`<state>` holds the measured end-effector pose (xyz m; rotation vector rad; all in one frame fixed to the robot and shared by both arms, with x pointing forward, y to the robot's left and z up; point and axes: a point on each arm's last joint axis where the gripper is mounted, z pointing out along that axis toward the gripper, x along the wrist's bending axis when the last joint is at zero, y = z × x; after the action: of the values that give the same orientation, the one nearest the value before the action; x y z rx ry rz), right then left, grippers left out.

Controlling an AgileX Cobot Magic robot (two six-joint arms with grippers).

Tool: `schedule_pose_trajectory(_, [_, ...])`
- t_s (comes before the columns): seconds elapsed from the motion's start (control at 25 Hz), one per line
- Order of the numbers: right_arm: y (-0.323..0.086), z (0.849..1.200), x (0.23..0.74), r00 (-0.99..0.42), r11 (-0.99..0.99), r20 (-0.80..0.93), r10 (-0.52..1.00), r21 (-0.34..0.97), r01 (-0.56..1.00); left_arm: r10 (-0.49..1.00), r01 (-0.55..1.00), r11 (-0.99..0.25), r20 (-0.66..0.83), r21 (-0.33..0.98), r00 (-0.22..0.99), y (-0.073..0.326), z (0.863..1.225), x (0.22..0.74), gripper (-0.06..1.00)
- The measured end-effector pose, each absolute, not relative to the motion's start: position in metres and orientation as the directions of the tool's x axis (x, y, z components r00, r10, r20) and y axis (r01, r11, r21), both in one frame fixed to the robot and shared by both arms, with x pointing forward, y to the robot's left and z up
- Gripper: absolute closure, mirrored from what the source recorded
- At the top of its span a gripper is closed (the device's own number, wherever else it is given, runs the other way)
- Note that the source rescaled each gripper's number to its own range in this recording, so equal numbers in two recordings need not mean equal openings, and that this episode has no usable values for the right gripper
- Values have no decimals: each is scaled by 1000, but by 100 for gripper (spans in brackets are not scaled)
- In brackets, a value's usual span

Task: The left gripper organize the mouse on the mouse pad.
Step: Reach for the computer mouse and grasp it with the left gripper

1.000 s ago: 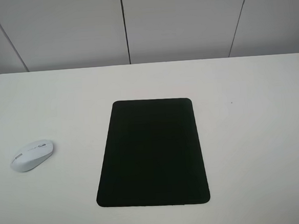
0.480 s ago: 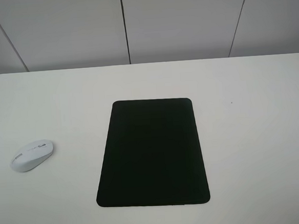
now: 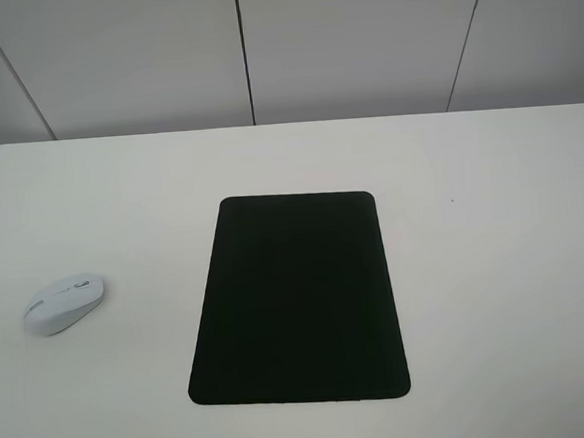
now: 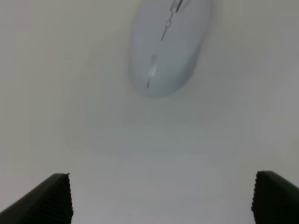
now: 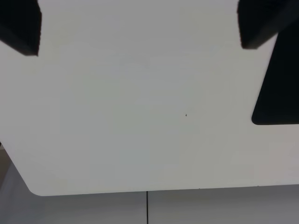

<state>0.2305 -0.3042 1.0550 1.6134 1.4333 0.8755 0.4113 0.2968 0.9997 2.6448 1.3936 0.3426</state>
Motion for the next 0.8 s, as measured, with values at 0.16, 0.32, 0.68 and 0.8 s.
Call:
schedule_pose_trajectory(0.16, [-304, 1055, 230, 122, -48, -7, 992, 893, 447, 795, 778, -607, 111, 160, 597, 296, 984, 439, -6])
schedule_pose_trajectory(0.32, [-304, 1055, 230, 122, -48, -7, 992, 893, 447, 750, 741, -661, 87, 116, 656, 295, 973, 462, -6])
schedule_pose_trajectory(0.68, [-304, 1055, 230, 122, -48, -7, 992, 893, 447, 629, 628, -778, 11, 22, 778, 291, 934, 485, -6])
schedule_pose_trajectory(0.8, [-304, 1055, 230, 122, -48, -7, 992, 893, 447, 603, 602, -797, 24, 43, 797, 284, 925, 491, -6])
